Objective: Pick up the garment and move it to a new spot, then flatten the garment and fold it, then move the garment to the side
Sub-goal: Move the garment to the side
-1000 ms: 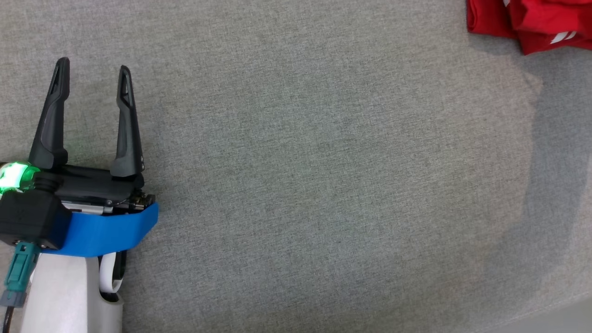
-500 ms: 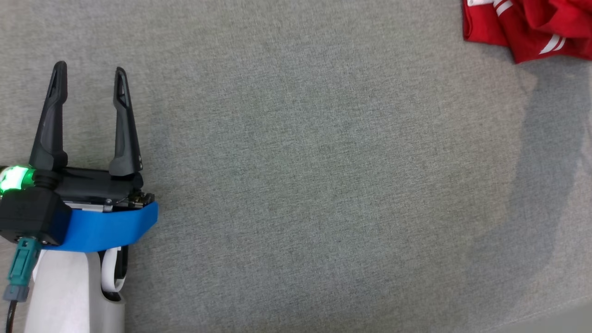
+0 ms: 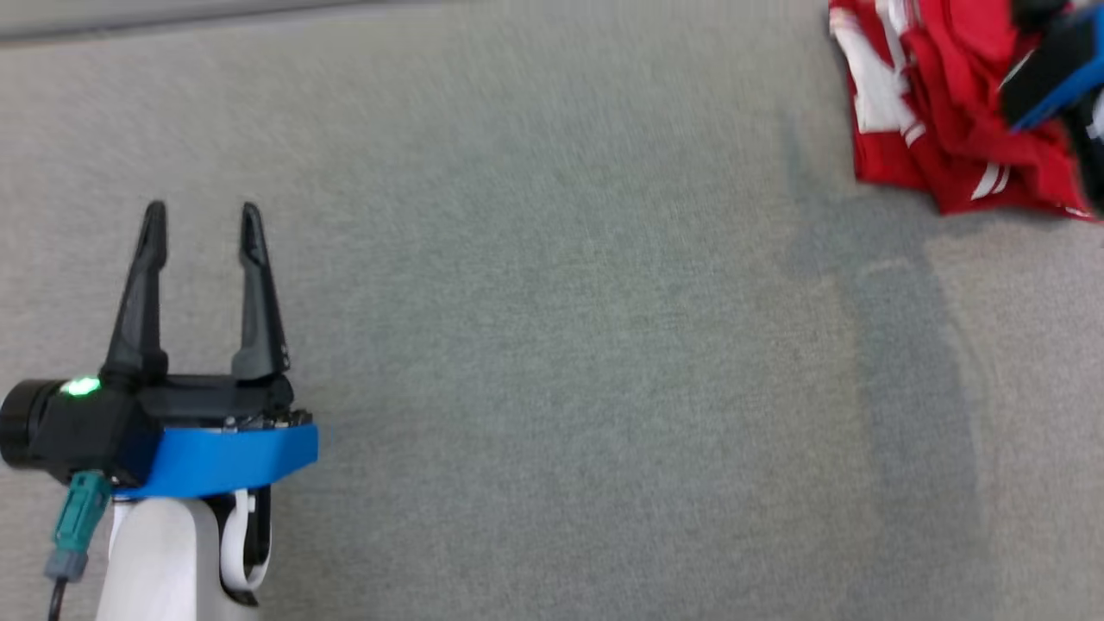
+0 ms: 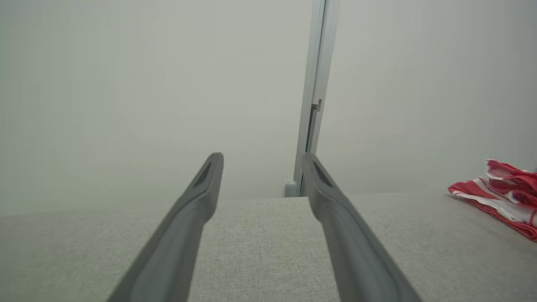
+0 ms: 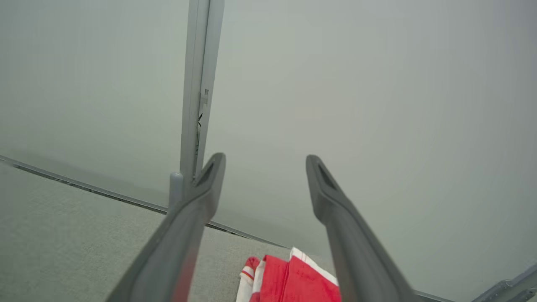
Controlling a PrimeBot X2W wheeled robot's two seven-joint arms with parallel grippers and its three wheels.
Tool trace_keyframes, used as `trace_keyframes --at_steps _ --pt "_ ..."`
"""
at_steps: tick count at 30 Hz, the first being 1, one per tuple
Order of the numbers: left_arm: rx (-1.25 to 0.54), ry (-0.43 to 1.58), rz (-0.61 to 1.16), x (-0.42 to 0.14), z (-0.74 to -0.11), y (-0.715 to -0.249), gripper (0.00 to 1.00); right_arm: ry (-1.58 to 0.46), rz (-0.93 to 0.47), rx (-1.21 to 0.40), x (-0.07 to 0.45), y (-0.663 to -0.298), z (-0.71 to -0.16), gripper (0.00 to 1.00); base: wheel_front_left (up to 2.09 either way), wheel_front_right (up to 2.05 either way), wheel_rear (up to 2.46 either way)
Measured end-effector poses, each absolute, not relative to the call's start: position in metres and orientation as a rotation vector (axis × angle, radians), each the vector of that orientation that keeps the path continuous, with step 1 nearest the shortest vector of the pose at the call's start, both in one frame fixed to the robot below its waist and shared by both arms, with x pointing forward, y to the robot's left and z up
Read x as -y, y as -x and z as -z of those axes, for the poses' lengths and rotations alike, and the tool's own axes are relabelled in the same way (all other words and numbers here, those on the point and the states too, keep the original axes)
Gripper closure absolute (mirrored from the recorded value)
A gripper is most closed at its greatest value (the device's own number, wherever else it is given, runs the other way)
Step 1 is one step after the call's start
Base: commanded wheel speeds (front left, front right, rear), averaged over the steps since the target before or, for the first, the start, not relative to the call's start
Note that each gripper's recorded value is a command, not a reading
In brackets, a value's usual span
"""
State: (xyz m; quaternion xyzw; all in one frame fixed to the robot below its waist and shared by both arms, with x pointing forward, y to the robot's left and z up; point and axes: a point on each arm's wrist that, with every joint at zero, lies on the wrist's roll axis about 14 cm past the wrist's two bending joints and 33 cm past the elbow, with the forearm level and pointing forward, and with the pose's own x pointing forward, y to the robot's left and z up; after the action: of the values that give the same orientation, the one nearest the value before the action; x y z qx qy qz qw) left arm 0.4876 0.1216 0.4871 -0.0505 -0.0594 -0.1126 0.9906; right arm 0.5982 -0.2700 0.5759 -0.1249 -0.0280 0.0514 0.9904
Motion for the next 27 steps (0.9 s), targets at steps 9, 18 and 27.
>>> trace_keyframes --at_steps 9,18,27 --pt "0.113 0.084 0.13 -0.155 -0.503 -0.445 0.0 0.099 -0.223 0.107 0.195 -0.548 -0.563 0.0 0.0 0.0 0.0" --pt "0.091 0.087 0.102 -0.164 -0.502 -0.422 0.0 -0.002 -0.239 0.058 0.172 -0.487 -0.53 0.0 0.0 0.0 0.0" --pt "0.075 0.09 0.113 -0.158 -0.5 -0.415 0.0 -0.054 -0.194 0.068 0.179 -0.451 -0.526 0.0 0.0 0.0 0.0"
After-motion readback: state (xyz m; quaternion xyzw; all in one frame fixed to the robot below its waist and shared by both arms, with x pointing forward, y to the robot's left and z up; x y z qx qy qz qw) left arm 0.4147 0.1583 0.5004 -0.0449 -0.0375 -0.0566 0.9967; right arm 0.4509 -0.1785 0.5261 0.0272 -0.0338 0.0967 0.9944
